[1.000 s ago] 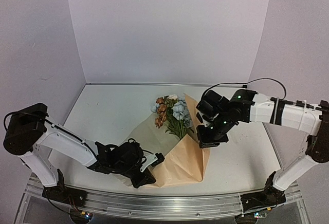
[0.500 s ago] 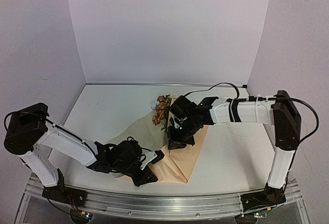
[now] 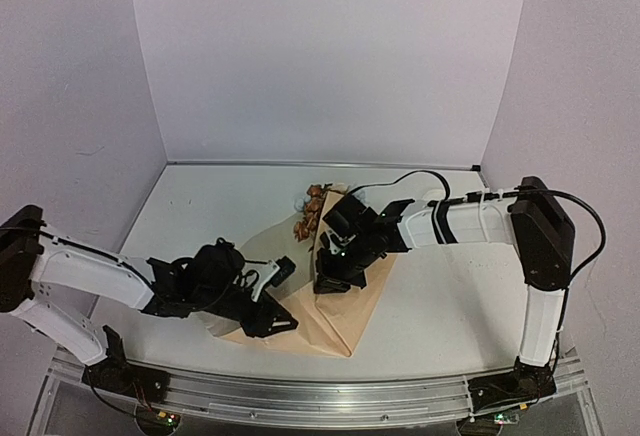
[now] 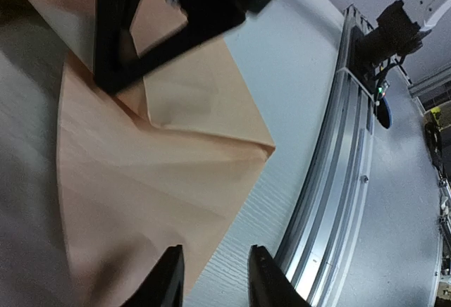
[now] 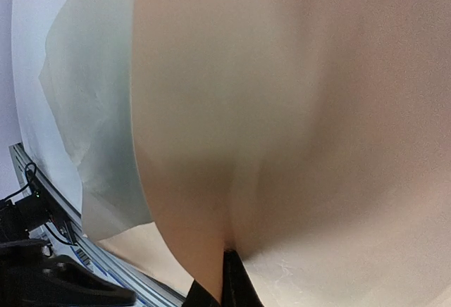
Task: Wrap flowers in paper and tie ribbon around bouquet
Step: Fold the one-fourth-folded wrapping paper at the center of the board.
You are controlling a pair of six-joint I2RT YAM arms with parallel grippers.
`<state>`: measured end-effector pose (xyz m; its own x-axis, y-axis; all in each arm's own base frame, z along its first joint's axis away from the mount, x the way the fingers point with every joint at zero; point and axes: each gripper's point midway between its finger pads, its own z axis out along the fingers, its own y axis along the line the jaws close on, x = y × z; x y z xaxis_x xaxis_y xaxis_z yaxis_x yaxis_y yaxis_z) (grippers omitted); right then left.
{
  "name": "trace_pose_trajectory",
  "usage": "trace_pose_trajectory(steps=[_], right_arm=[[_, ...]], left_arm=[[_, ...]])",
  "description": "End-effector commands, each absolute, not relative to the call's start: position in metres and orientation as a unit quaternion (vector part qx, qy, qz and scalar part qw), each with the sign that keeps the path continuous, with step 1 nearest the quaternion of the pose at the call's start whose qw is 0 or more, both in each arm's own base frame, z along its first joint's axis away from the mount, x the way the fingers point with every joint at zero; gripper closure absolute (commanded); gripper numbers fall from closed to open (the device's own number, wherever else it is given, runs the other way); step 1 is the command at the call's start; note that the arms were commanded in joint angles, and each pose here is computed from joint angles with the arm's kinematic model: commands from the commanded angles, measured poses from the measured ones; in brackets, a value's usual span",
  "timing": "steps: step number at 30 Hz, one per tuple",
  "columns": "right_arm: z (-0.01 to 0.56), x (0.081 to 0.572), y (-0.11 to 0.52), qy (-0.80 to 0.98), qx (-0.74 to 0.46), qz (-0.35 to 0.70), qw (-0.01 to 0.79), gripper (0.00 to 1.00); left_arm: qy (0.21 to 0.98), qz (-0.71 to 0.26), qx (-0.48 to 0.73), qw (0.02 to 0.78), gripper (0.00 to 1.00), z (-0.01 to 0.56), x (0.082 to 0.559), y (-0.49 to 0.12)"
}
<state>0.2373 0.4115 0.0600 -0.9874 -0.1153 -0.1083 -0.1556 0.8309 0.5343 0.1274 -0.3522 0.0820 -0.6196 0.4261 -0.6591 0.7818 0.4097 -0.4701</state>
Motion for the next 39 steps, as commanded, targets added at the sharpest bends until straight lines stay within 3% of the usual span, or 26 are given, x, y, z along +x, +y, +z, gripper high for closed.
trace_pose_trajectory(steps=[1, 4, 12, 21, 39], right_arm=[[0.061, 0.239, 0.422, 0.949, -0.079, 0.303, 0.046, 1.00], [0.063, 0.238, 0.422, 0.947, -0.085, 0.305, 0.049, 1.00], [0.067, 0.238, 0.424, 0.944, -0.090, 0.315, 0.051, 1.00], [0.057, 0.229, 0.401, 0.947, -0.104, 0.299, 0.050, 1.00], [0.091, 0.209, 0.418, 0.912, -0.136, 0.386, -0.021, 1.00]], left_arm=[[0.809, -0.425, 0.283, 0.289, 0.52, 0.146, 0.172, -0.341], [0.820, -0.435, 0.229, 0.294, 0.43, 0.164, 0.214, -0.331], [0.837, -0.449, 0.238, 0.204, 0.40, 0.151, 0.286, -0.353], [0.830, -0.462, 0.291, 0.112, 0.36, 0.138, 0.291, -0.372], [0.845, -0.423, 0.300, 0.130, 0.35, 0.110, 0.337, -0.378]])
